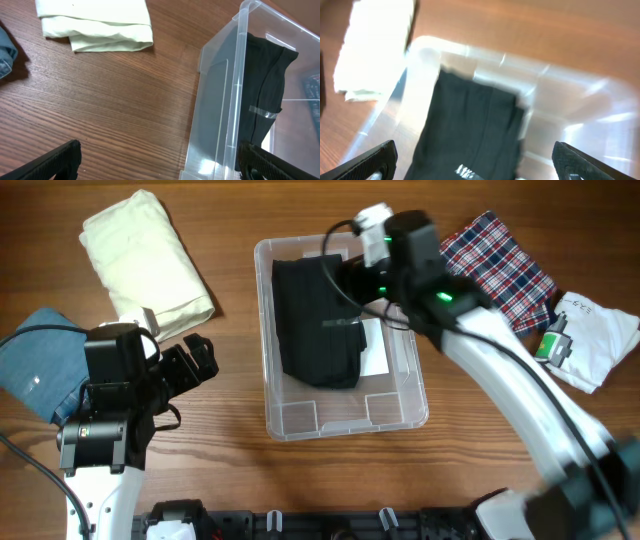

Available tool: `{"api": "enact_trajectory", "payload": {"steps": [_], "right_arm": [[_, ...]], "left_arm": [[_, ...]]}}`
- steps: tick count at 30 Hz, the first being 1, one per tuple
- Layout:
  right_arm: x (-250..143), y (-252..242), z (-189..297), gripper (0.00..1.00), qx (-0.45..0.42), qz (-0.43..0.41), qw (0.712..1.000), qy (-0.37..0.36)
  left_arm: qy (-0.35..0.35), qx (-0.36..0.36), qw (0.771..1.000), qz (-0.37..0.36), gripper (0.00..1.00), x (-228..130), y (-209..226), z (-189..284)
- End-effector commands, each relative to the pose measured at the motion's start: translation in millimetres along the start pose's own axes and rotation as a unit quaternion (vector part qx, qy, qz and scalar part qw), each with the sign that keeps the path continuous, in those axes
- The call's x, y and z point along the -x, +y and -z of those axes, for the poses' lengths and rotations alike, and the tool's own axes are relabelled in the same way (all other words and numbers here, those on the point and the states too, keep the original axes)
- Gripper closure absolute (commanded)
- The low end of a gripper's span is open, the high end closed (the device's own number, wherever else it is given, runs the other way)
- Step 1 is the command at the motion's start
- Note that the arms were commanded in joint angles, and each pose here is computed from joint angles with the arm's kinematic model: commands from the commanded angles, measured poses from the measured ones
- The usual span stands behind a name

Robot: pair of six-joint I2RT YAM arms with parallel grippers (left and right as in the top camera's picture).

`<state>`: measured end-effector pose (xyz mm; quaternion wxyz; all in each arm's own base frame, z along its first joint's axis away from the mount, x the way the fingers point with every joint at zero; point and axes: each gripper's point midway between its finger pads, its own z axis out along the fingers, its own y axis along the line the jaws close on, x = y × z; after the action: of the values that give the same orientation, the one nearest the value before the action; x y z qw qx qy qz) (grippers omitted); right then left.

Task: Pack container
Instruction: 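Carry the black garment into the container and release it, then grasp the red plaid shirt with the right gripper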

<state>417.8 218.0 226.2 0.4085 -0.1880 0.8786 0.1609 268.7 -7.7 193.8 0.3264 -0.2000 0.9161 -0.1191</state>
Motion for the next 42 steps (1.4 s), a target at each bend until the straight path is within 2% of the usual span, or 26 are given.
{"api": "enact_trajectory", "payload": {"steps": [1,3,5,6,8,11,13,14,17,19,23,31,34,38,42], "right_arm": [[63.3,-54.8,99.6,0.00,-0.145,0.001,0.982,-0.123],[57.0,-101.9,124.0,0.00,-0.197,-0.060,0.970,-0.126],[23.6,-163.8,133.0,0.00,-0.243,-0.163,0.952,-0.089],[8.1,-184.9,129.8,0.00,-0.245,-0.182,0.950,-0.065],[-36.7,-231.2,111.9,0.00,-0.264,-0.158,0.951,0.022],[-90.2,-260.6,77.2,0.00,-0.273,-0.076,0.948,0.145],[-113.2,-270.0,47.8,0.00,-0.257,-0.026,0.947,0.193],[-125.0,-277.6,36.8,0.00,-0.263,-0.005,0.940,0.217],[-157.0,-316.6,25.1,0.00,-0.350,0.007,0.896,0.272],[-168.1,-325.7,16.2,0.00,-0.364,0.020,0.885,0.289],[-193.1,-329.6,-5.8,0.00,-0.332,0.082,0.878,0.336],[-172.0,-302.5,-35.7,0.00,-0.303,0.152,0.886,0.315],[-169.5,-294.4,-40.8,0.00,-0.296,0.160,0.888,0.313],[-173.8,-277.9,-50.8,0.00,-0.248,0.154,0.906,0.307],[-165.5,-286.9,-51.2,0.00,-0.266,0.154,0.906,0.290]], "left_arm": [[-0.008,-0.012,1.000,0.001,0.00,5.0,-7.0,5.9],[-0.008,-0.012,1.000,0.001,0.00,4.9,-6.9,5.9],[-0.008,-0.012,1.000,0.001,0.00,4.9,-7.0,5.9],[-0.008,-0.012,1.000,0.001,0.00,5.0,-7.0,5.9],[-0.008,-0.012,1.000,0.001,0.00,5.0,-7.0,5.9],[-0.008,-0.012,1.000,0.001,0.00,5.0,-7.0,5.9],[-0.008,-0.012,1.000,0.001,0.00,5.0,-7.0,5.9],[-0.008,-0.012,1.000,0.001,0.00,5.0,-7.0,5.9],[-0.007,-0.012,1.000,0.001,0.00,4.8,-6.9,5.9],[-0.006,-0.012,1.000,0.001,0.00,4.2,-6.7,5.9],[-0.007,-0.012,1.000,0.001,0.00,4.4,-6.8,5.9],[-0.012,-0.014,1.000,0.001,0.00,7.0,-7.9,5.9],[-0.012,-0.014,1.000,0.001,0.00,7.0,-7.9,5.9],[-0.012,-0.014,1.000,0.001,0.00,7.0,-7.9,5.9],[-0.012,-0.014,1.000,0.001,0.00,7.0,-8.0,6.0]]}}
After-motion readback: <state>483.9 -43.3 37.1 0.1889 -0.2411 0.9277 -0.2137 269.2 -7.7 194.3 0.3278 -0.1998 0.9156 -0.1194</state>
